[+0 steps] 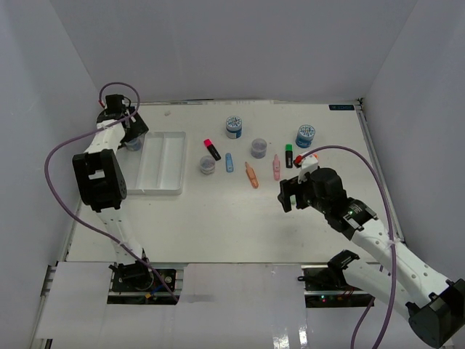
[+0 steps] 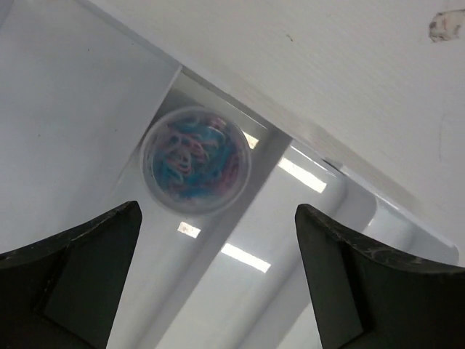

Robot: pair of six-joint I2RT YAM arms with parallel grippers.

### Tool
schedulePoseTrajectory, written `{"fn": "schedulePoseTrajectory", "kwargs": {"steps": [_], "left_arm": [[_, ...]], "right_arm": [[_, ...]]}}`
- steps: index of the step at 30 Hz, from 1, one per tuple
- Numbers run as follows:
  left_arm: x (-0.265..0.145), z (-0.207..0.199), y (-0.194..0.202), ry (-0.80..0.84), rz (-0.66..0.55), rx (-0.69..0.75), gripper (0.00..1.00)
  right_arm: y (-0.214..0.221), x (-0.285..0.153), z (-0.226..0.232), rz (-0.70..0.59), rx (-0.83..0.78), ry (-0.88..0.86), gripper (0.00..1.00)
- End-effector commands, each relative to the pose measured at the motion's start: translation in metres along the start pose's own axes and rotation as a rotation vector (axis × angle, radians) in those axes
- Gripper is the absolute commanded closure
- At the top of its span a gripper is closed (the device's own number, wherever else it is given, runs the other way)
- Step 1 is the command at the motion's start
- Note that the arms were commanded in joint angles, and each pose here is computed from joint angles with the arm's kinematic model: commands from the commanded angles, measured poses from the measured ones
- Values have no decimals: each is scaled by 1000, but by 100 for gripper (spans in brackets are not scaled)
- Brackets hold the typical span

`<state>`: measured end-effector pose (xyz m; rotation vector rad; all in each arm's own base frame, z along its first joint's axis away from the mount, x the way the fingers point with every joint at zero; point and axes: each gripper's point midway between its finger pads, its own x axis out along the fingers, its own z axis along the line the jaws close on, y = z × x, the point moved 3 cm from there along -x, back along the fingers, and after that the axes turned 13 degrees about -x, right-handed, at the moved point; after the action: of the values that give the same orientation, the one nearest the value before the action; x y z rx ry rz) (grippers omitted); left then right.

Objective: Sort the stationery into containers
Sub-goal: Place the stationery in the storage box, then pick up the stationery from the center of the board.

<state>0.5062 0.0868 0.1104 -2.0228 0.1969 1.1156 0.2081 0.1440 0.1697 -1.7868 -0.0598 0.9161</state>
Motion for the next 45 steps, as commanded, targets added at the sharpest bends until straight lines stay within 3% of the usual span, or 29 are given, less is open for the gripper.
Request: {"fn": "schedulePoseTrajectory", "kwargs": {"steps": [1,4,8,14,25,38,45], "left_arm": [[-75,-41,-14,200,-46,27,2],[-111,-72,27,289,-14,163,2],[-159,-125,122,467,96,376,2],[-174,-162,192,538,145,540,2],[-122,-155,221,356,126,597,2],[-119,-138,255,301,189,592,7],[-118,-128,253,250,164,566,12]], "right_arm": [[-21,-10,-4,-90,0,11,10],[-23,-16,-4,-115,5,13,10],[-25,-21,-4,-133,12,14,10],[-21,-24,-3,-133,24,15,10],[-18,-31,-6,-124,19,35,10],[-14,-28,-7,-104,12,38,10],[-12,-28,-6,-107,12,37,10]]}}
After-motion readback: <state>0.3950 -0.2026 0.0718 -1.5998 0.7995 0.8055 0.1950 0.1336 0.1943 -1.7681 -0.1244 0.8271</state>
